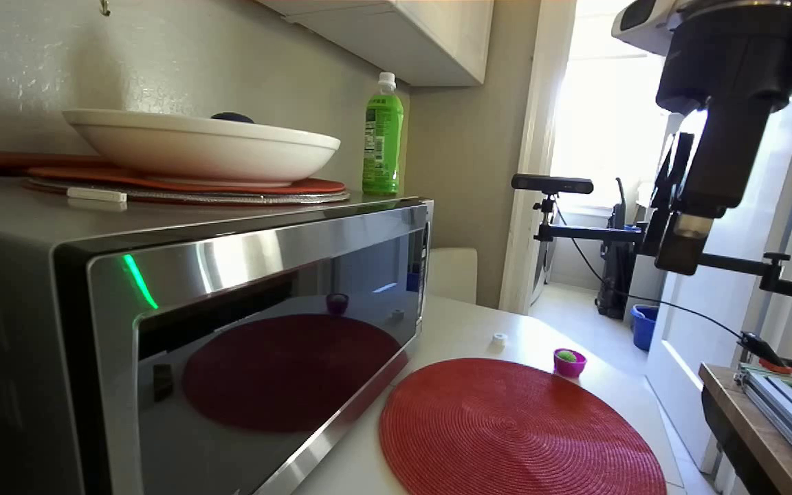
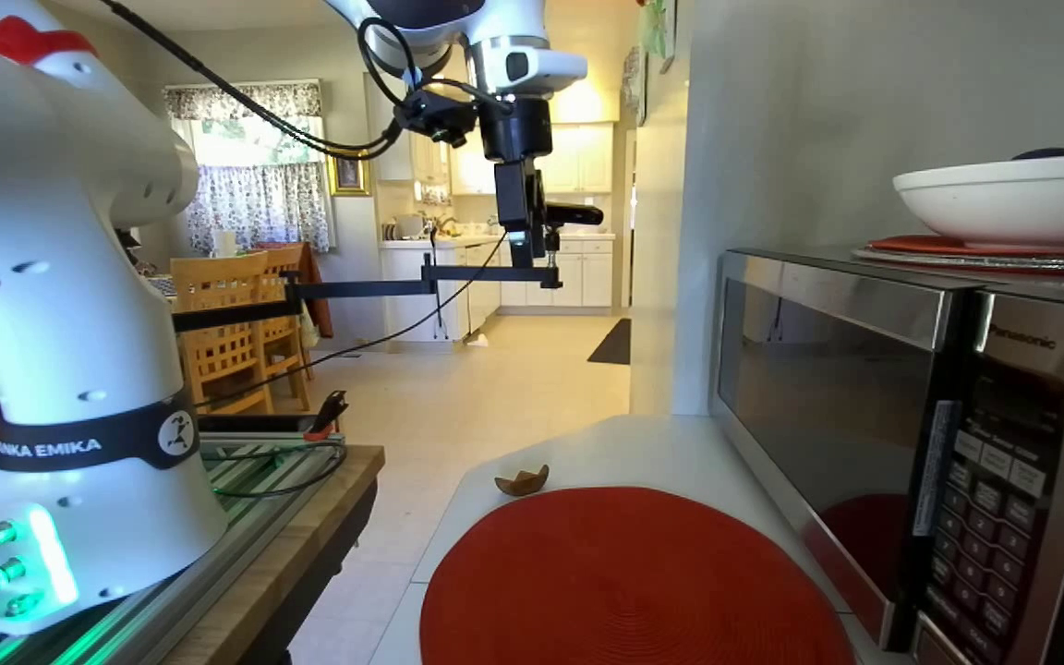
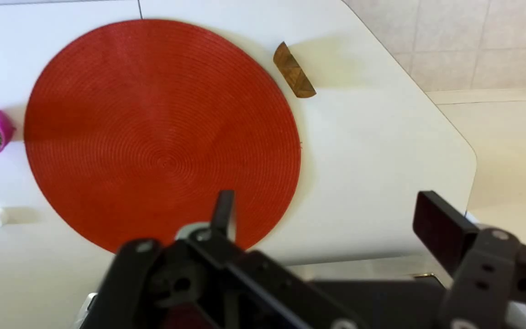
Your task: Move the brown object to the right.
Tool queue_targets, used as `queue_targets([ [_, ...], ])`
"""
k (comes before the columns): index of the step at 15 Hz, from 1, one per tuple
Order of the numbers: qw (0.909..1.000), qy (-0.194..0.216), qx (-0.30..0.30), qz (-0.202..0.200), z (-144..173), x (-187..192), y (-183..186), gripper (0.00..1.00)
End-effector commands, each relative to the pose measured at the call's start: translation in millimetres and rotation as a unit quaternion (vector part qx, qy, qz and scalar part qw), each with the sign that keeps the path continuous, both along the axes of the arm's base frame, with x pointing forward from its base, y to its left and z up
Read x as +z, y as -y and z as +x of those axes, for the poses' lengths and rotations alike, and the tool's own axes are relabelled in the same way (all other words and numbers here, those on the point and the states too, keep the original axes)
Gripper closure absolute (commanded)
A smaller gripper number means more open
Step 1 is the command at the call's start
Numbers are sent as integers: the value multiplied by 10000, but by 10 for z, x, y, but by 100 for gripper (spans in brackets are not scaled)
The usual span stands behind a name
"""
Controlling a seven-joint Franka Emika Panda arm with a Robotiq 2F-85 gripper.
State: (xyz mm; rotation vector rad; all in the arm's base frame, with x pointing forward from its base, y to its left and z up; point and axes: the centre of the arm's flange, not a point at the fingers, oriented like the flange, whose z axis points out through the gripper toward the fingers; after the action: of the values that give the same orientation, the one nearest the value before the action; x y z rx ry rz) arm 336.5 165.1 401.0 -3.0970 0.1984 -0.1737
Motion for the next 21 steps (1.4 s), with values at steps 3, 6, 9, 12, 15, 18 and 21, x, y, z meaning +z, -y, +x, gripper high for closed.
queue_targets([
  [3,10000,0,0,0,0,0,0,0],
  [6,10000,0,0,0,0,0,0,0],
  [9,10000,0,0,0,0,0,0,0],
  [12,9999,131,-83,23,65,-20,-98,0],
  [15,9995,296,69,-19,141,-142,-263,0],
  [18,9990,209,376,90,255,-428,-448,0],
  [21,9978,-106,597,259,278,-736,-588,0],
])
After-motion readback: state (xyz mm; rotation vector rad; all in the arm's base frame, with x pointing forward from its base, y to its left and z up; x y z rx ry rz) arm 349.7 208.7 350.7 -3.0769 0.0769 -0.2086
